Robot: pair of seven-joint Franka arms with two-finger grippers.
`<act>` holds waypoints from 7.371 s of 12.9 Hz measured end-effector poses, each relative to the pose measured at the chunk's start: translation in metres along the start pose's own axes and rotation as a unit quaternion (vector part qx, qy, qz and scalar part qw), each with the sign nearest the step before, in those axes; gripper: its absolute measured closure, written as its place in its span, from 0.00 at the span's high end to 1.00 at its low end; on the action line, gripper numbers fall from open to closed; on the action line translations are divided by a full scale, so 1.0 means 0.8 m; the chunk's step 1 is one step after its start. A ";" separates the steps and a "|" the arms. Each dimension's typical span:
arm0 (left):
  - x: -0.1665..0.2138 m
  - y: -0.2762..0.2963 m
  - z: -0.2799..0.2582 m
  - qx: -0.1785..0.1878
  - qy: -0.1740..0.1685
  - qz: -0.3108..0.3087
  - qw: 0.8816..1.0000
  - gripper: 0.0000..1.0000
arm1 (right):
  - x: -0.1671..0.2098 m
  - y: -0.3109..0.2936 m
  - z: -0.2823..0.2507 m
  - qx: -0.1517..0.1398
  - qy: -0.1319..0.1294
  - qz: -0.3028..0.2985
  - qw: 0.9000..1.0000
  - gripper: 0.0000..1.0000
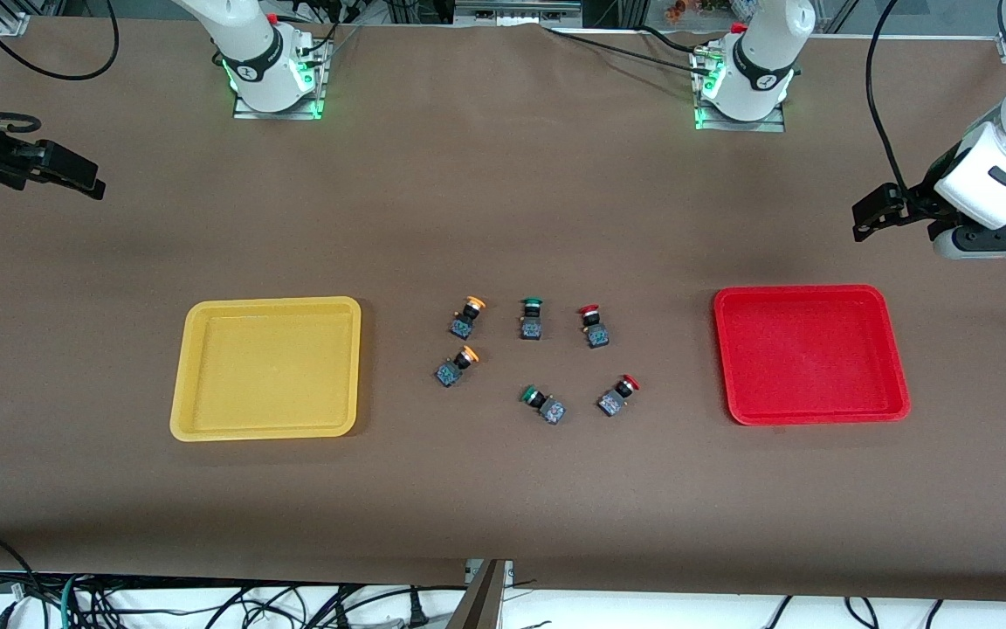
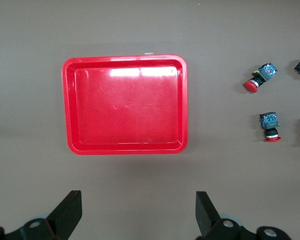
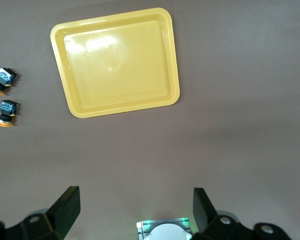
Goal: Place red and yellow buttons in trays
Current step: 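Move both grippers from rest toward the buttons between the trays, then grasp a yellow button with the right gripper while the left gripper grasps red, then place the yellow button in the yellow tray while the left gripper places red, then grasp another yellow button with the right gripper while the left gripper grasps red, then place the yellow button in the yellow tray while the left gripper places red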
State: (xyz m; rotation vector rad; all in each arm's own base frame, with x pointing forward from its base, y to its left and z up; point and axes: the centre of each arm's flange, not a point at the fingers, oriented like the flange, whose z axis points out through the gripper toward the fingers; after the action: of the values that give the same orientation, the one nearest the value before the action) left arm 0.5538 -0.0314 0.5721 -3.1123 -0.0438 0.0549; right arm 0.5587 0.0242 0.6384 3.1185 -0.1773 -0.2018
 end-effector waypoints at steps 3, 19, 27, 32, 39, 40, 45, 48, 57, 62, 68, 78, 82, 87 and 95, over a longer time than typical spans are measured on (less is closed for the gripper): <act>0.000 0.001 0.001 0.000 -0.001 0.001 1.000 1.00 | 0.000 0.000 0.000 0.000 0.000 0.000 1.000 1.00; 0.045 0.159 0.184 -0.008 -0.097 0.095 0.991 1.00 | 0.112 -0.149 0.180 -0.007 -0.002 0.054 0.998 1.00; 0.062 0.339 0.332 -0.093 0.034 -0.001 0.995 1.00 | 0.110 -0.390 0.396 0.013 0.031 0.201 0.979 1.00; 0.025 0.364 0.463 -0.085 -0.010 -0.072 0.994 1.00 | 0.069 -0.479 0.485 0.018 0.037 0.218 0.975 1.00; 0.008 0.391 0.483 -0.053 0.011 -0.050 0.997 0.68 | 0.015 -0.542 0.554 0.009 0.027 0.202 0.979 0.92; 0.008 0.390 0.485 -0.051 0.011 -0.049 0.997 0.56 | 0.014 -0.542 0.560 0.006 0.025 0.202 0.979 0.81; 0.022 0.369 0.464 -0.026 -0.006 -0.023 0.999 0.44 | 0.019 -0.541 0.558 0.006 0.027 0.199 0.980 0.44; 0.057 0.279 0.401 0.011 -0.055 0.071 0.996 0.44 | 0.051 -0.487 0.486 -0.020 -0.001 0.158 0.987 0.44; 0.114 0.002 0.439 -0.016 -0.113 0.302 0.947 0.59 | 0.235 -0.047 0.481 -0.001 -0.063 0.105 0.992 0.44; 0.138 0.120 0.346 -0.023 -0.031 0.362 0.931 1.00 | 0.243 -0.027 0.526 0.000 -0.055 0.109 0.992 0.56; 0.143 0.358 0.404 -0.027 0.001 0.282 0.959 1.00 | 0.199 -0.250 0.474 0.012 -0.007 0.165 0.986 1.00; 0.158 0.369 0.476 -0.007 0.081 0.299 0.951 0.93 | 0.132 -0.476 0.505 0.091 0.085 0.276 0.953 1.00; 0.159 0.359 0.482 -0.004 0.077 0.297 0.952 0.48 | 0.117 -0.504 0.548 0.083 0.082 0.265 0.957 0.93; 0.171 0.280 0.410 0.029 -0.011 0.294 0.955 0.44 | 0.127 -0.490 0.544 0.061 0.074 0.264 0.960 0.41; 0.181 -0.010 0.380 0.003 -0.133 0.422 0.897 0.44 | 0.233 -0.218 0.439 -0.011 -0.044 0.062 0.997 0.41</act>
State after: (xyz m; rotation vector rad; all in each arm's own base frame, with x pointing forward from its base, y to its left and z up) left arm 0.6876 -0.0104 0.2639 -2.8166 1.2756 0.4837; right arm 0.7164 0.1749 0.2632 3.0657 -0.3662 -0.3380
